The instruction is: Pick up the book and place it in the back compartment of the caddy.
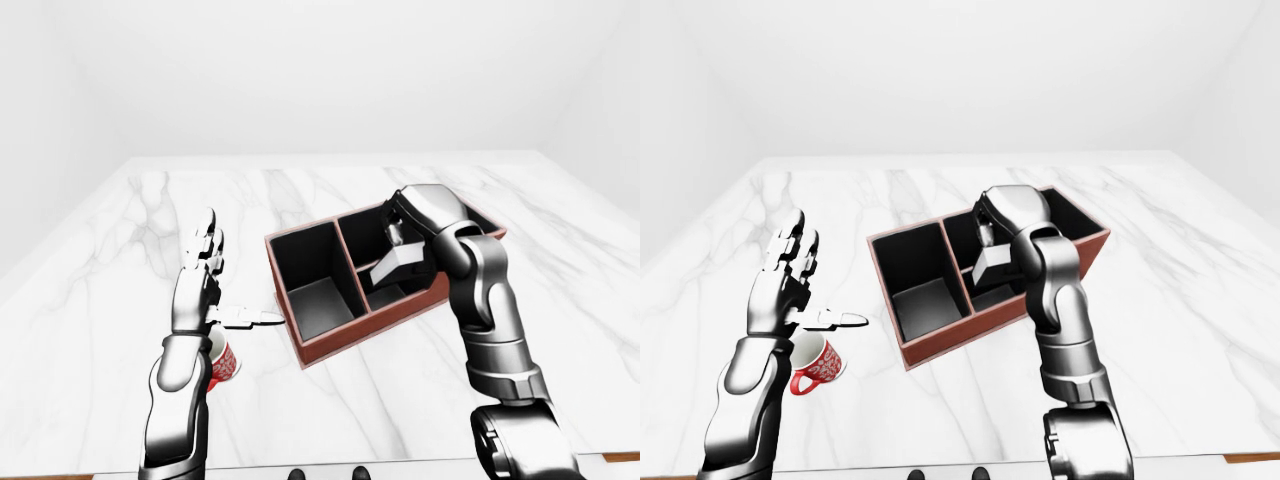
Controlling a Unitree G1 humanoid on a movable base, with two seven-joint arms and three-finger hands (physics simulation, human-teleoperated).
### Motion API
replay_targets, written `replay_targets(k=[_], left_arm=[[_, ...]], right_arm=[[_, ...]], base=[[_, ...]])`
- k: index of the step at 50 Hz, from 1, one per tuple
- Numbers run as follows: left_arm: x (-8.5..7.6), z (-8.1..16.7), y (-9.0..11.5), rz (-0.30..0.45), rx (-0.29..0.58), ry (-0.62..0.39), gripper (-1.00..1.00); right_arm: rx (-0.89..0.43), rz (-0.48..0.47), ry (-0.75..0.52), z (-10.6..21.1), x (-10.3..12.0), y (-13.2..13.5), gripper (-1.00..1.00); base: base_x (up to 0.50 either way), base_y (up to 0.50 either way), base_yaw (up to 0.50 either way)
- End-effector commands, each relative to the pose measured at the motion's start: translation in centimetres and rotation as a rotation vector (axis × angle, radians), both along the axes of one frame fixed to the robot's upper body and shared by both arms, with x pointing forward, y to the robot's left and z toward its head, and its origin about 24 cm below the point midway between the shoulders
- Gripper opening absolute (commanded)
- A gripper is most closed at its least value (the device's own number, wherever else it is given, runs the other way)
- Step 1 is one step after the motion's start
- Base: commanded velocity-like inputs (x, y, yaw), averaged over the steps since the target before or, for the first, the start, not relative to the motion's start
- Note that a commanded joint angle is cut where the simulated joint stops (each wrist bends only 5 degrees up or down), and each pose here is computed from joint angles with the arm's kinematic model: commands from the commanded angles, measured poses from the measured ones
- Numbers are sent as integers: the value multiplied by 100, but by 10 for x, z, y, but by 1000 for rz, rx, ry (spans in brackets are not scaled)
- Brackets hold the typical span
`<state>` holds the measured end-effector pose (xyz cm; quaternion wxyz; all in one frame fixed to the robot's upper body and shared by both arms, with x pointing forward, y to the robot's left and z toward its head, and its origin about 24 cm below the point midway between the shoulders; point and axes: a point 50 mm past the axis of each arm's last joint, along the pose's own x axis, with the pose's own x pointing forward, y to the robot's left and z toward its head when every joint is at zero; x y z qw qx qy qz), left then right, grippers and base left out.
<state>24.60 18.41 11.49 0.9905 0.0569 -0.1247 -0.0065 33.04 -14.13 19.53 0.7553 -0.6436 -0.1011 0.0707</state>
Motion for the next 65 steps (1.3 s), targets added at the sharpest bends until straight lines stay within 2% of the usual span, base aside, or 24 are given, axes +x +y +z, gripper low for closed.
replay_targets(k=[1,48,65], left_arm=[[0,0,0,-1,1,-2,100],[0,1,-1,0,4,-6,100],[0,1,0,2,5,-5,100]], right_arm=[[-23,-8,-44,2,3,1,-100],[-40,-39,3,-35,25,0,-100],[-51,-37,15,-43,27,2,-100]], base=[[0,0,0],[0,0,0],[0,0,0]])
